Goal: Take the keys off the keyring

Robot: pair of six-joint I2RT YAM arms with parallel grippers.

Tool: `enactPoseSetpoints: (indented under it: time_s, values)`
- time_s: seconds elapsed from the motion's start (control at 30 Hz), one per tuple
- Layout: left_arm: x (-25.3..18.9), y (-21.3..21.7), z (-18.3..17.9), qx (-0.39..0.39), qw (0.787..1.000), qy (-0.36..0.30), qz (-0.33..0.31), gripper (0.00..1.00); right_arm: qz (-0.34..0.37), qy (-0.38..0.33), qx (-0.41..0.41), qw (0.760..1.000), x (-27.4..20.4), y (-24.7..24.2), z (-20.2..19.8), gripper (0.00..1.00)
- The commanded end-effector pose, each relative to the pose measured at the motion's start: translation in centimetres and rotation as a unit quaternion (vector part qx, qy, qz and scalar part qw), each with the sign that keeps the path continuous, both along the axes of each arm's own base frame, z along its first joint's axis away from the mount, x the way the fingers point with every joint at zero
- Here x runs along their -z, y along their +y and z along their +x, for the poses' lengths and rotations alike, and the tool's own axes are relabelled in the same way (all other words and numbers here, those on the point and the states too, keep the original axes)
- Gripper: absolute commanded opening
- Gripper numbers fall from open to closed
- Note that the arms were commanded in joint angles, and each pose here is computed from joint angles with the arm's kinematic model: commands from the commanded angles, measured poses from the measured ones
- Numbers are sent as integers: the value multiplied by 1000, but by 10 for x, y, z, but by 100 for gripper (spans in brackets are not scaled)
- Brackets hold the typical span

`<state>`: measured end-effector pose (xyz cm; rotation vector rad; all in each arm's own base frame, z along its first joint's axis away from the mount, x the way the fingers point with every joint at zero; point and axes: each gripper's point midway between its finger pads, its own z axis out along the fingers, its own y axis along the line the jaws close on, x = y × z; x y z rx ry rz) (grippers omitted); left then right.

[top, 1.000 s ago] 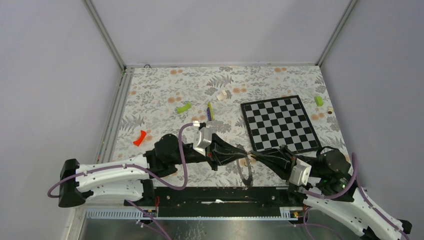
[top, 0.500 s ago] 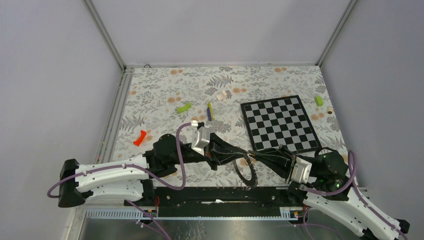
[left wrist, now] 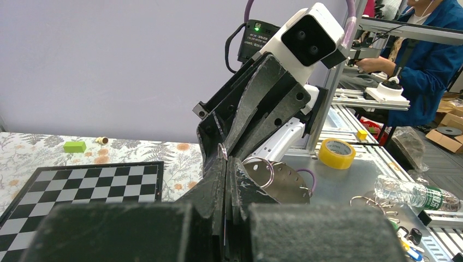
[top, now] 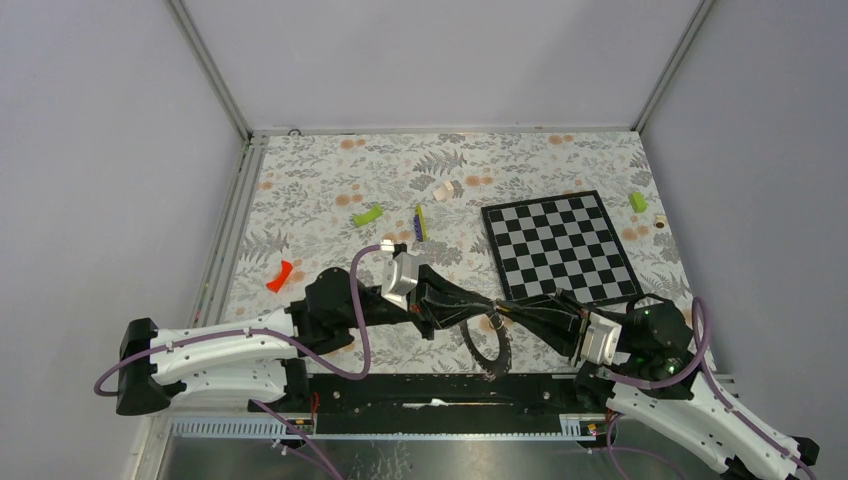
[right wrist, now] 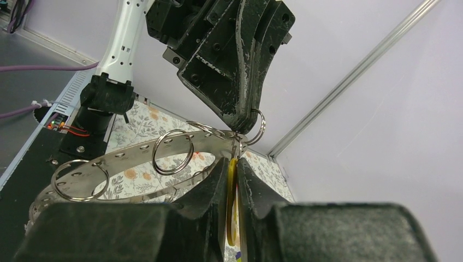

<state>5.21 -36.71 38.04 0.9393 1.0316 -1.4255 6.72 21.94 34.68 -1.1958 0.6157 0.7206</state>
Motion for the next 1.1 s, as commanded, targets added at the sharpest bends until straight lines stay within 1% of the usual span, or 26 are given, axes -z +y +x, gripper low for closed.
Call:
enactPoseSetpoints:
  time_s: [0.0, 0.53, 0.83, 0.93, 1.07]
  values:
    - [-31, 7, 0, -5, 999, -12, -52, 0, 11, -7, -23, 1000, -6, 5, -6, 16]
    - [-29, 6, -1, -1, 999, -13, -49, 0, 17, -9, -20, 1000, -8, 6, -3, 20]
    - [-28, 6, -2, 1, 999, -11, -49, 0, 20, -9, -24, 999, -10, 6, -5, 20]
    - [-27, 5, -2, 1, 999, -11, -49, 0, 22, -8, -24, 999, -11, 6, -5, 23]
    - [-27, 5, -2, 2, 999, -11, -49, 0, 23, -9, -25, 999, -12, 6, -5, 24]
